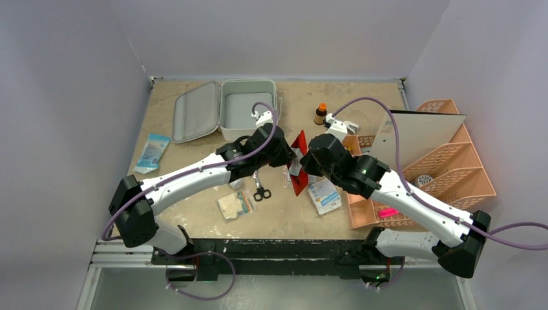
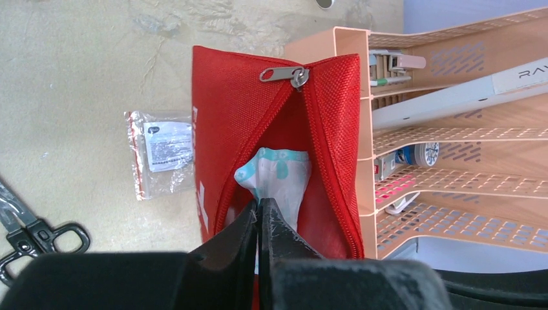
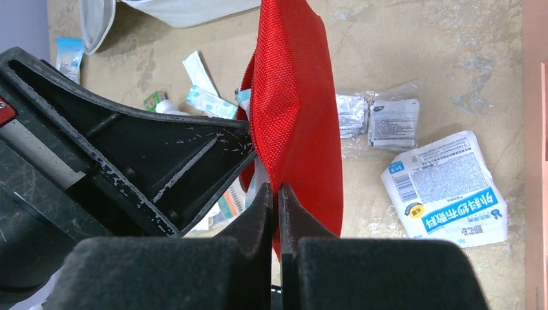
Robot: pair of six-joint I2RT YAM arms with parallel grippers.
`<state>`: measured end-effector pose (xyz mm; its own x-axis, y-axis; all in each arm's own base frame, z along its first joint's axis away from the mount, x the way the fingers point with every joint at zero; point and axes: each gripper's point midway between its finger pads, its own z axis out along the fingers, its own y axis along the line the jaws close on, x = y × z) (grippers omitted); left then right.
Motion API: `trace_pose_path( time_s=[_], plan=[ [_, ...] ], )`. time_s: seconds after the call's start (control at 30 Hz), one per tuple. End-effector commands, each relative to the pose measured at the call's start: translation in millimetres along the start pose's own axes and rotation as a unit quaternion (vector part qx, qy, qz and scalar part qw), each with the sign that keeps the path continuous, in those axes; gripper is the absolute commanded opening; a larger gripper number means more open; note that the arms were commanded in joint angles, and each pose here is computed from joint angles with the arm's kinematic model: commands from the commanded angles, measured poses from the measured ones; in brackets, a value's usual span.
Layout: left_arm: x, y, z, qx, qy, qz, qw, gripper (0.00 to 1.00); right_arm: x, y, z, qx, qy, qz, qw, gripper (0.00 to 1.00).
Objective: Organize the medicine kit
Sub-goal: Place the medical item at the medicine pouch.
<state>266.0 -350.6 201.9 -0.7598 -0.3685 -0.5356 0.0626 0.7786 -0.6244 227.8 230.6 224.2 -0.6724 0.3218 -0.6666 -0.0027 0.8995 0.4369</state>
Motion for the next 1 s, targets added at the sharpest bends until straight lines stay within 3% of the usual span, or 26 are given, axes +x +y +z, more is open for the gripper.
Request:
trace_pose_path(
  time_s=[0.0,0.13,0.43,0.63,0.8,0.97],
  plan=[
    [-19.1,-31.7,-10.1,0.054,-0.019,-0.019,0.998,0.00,-4.2,3.9,0.6,-0.004,-0.012,0.015,1.000,0.00],
    [-14.2,-32.2,-6.4,0.057,-0.006,-0.018,0.998,0.03,-3.9,4.5,2.3,-0.003,-0.011,0.013,1.000,0.00],
    [-8.1,-27.2,-18.6,0.051,0.019,0.011,0.998,0.30,-4.9,-7.1,-1.1,0.015,-0.015,-0.002,1.000,0.00],
    [-21.1,-14.9,-36.8,0.013,0.009,0.070,0.997,0.33,-10.5,-11.6,-4.5,0.024,-0.026,-0.016,0.999,0.00],
    [-47.1,22.1,-48.4,-0.069,-0.023,0.128,0.989,0.36,-15.5,-16.7,-9.9,0.028,-0.037,-0.022,0.999,0.00],
    [-75.7,59.0,-51.7,-0.104,-0.022,0.124,0.987,0.38,-16.1,-20.9,-13.3,0.029,-0.040,-0.027,0.998,0.00]
  ],
)
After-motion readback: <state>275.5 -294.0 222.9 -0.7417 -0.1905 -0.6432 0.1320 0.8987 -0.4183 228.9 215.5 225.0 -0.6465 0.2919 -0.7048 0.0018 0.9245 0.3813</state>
